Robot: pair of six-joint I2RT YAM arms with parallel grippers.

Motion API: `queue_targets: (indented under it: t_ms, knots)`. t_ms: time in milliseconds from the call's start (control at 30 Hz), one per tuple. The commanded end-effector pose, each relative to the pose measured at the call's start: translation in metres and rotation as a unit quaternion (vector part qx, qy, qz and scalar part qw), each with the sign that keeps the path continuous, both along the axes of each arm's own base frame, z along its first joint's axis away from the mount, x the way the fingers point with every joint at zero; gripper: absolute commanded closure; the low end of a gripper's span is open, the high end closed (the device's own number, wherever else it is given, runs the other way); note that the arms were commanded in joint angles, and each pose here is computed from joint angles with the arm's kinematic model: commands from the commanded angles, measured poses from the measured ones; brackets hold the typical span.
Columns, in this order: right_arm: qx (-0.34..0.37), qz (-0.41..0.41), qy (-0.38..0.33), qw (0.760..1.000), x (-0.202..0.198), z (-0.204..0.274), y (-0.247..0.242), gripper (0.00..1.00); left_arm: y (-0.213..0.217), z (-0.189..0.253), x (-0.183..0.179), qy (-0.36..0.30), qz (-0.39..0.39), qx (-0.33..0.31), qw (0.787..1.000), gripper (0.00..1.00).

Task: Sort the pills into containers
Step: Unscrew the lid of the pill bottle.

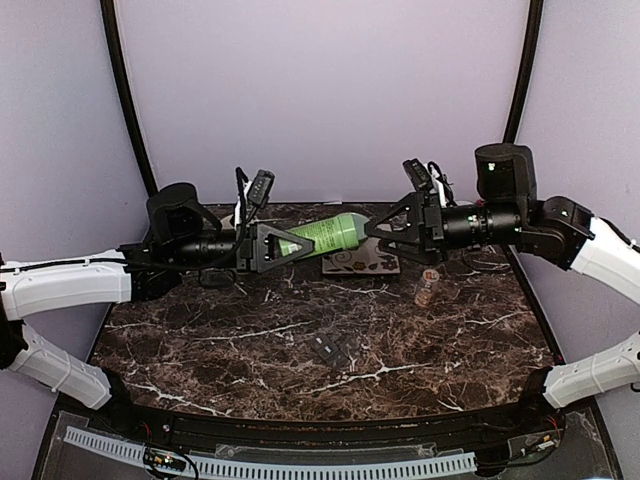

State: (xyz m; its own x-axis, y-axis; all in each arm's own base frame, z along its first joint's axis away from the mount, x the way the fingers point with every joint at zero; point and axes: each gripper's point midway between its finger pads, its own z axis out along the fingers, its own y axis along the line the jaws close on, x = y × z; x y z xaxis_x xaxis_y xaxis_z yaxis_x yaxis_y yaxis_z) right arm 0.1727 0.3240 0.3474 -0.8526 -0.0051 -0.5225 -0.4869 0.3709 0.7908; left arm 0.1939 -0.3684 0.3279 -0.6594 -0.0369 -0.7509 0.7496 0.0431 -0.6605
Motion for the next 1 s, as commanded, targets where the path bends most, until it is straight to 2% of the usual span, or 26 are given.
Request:
queue_targets:
  t_ms: [0, 267, 967]
  knots:
    - [0.071, 0.011, 0.062, 0.995, -0.003, 0.03, 0.011, 0.24, -0.003, 0.011, -0.011, -0.049, -0.009, 0.007, 0.999, 1.0]
    - [0.054, 0.006, 0.113, 0.992, 0.001, 0.019, 0.017, 0.25, -0.004, 0.016, -0.018, -0.067, -0.009, 0.01, 0.998, 1.0]
    - [0.054, 0.024, 0.131, 0.99, 0.003, 0.009, 0.027, 0.29, -0.003, 0.024, -0.025, -0.077, -0.013, 0.01, 0.997, 1.0]
